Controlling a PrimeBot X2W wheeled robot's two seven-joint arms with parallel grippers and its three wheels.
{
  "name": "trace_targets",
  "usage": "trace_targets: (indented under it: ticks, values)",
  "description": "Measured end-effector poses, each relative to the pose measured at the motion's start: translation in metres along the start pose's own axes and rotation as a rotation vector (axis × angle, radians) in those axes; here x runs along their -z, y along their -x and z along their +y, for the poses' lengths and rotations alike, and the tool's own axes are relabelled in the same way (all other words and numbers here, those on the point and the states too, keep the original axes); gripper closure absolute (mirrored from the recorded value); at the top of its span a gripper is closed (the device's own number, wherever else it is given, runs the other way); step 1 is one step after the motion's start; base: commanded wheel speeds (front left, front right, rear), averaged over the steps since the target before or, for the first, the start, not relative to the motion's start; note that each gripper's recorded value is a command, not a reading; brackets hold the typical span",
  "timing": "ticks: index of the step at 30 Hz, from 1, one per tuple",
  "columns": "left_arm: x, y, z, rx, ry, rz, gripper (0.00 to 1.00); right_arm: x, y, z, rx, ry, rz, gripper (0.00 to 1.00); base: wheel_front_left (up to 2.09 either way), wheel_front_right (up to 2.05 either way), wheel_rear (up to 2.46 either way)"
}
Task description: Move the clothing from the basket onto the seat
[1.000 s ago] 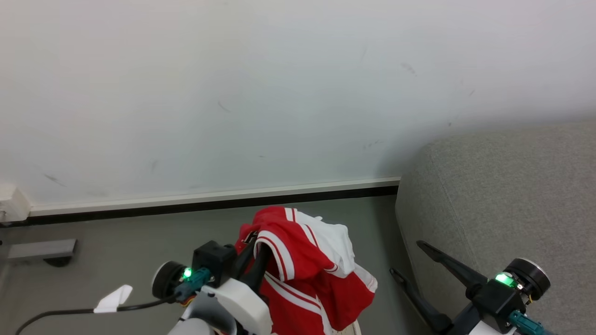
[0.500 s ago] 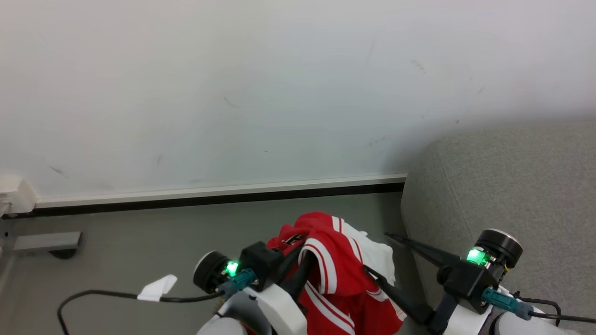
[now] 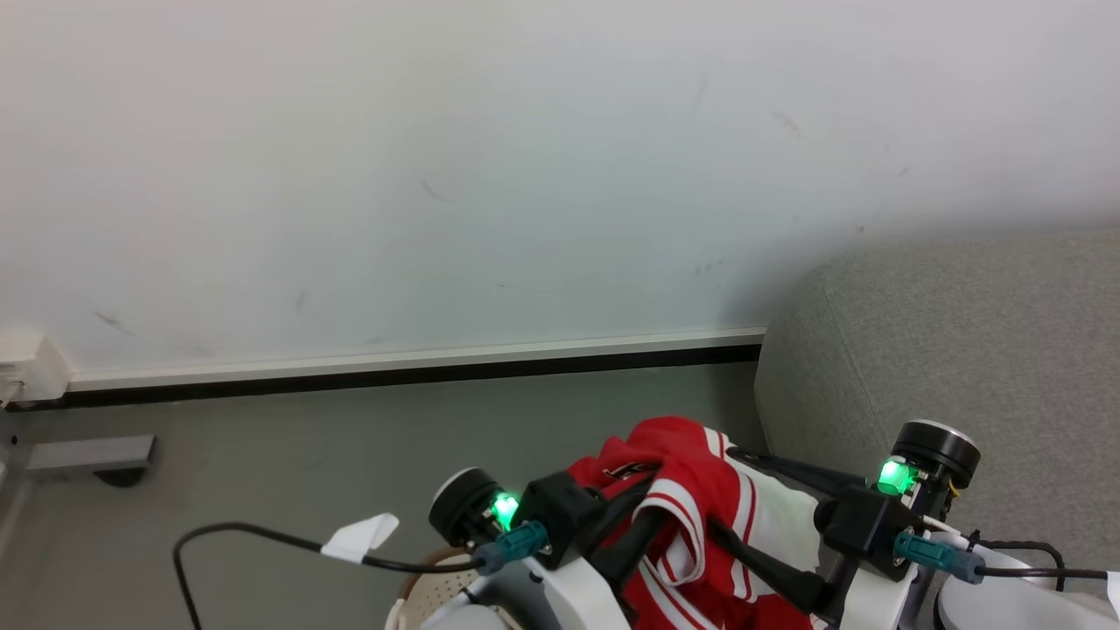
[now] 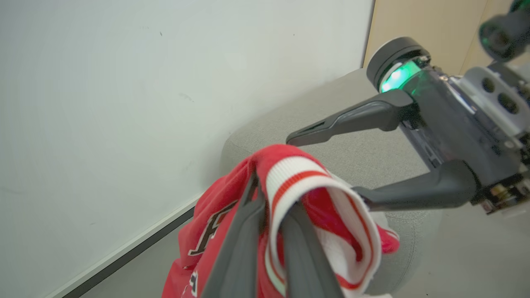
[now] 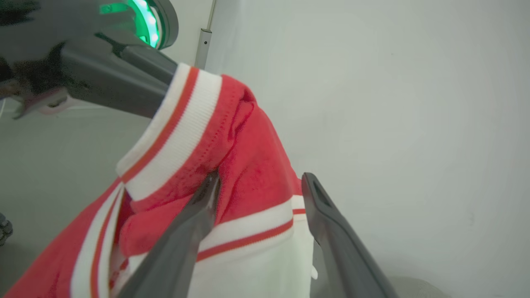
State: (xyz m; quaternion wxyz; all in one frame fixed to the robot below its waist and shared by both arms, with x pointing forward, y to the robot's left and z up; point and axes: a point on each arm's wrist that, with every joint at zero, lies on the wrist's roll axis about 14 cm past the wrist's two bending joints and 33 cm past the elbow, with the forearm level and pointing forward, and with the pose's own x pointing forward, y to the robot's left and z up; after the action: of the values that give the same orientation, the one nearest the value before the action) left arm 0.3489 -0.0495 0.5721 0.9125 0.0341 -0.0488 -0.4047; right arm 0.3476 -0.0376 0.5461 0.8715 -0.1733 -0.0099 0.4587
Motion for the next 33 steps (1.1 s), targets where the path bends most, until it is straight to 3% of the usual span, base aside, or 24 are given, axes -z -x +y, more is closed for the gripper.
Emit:
trace_targets:
  ticks: [11, 19, 22, 23, 24, 25, 26, 27, 32, 33]
  values:
    - [-0.022, -0.005, -0.031, 0.122, 0.130, -0.061, 1.00, 0.002, -0.001, 0.015, -0.062, -0.029, -0.007, 0.00, 0.00, 0.00, 0.00]
    - [-0.026, -0.005, -0.034, 0.154, 0.220, -0.073, 1.00, 0.003, 0.000, 0.013, -0.066, -0.040, -0.012, 0.00, 0.00, 0.00, 0.00]
    - [-0.029, -0.006, -0.034, 0.157, 0.224, -0.086, 1.00, 0.005, -0.001, 0.016, -0.068, -0.058, -0.011, 0.50, 0.00, 0.00, 0.00]
    - [-0.030, -0.007, -0.034, 0.159, 0.227, -0.090, 1.00, 0.005, -0.002, 0.017, -0.068, -0.066, -0.013, 0.57, 0.00, 0.00, 0.00]
    - [-0.031, -0.007, -0.036, 0.167, 0.232, -0.095, 1.00, 0.005, -0.002, 0.017, -0.068, -0.071, -0.013, 0.70, 0.00, 0.00, 0.00]
    - [-0.032, -0.007, -0.036, 0.170, 0.234, -0.099, 1.00, 0.006, -0.002, 0.017, -0.065, -0.078, -0.012, 0.70, 0.00, 0.00, 0.00]
    - [-0.033, -0.008, -0.037, 0.174, 0.236, -0.100, 1.00, 0.007, -0.002, 0.017, -0.062, -0.082, -0.012, 0.93, 0.00, 0.00, 0.00]
    - [-0.033, -0.008, -0.038, 0.178, 0.242, -0.100, 1.00, 0.007, -0.002, 0.016, -0.060, -0.087, -0.016, 1.00, 0.00, 0.00, 0.00]
    - [-0.033, -0.011, -0.036, 0.173, 0.213, -0.108, 1.00, 0.008, -0.002, 0.015, -0.049, -0.111, -0.022, 1.00, 0.00, 0.00, 0.00]
    - [-0.033, -0.011, -0.036, 0.170, 0.215, -0.110, 0.96, 0.008, -0.002, 0.014, -0.046, -0.113, -0.024, 1.00, 0.00, 0.00, 0.00]
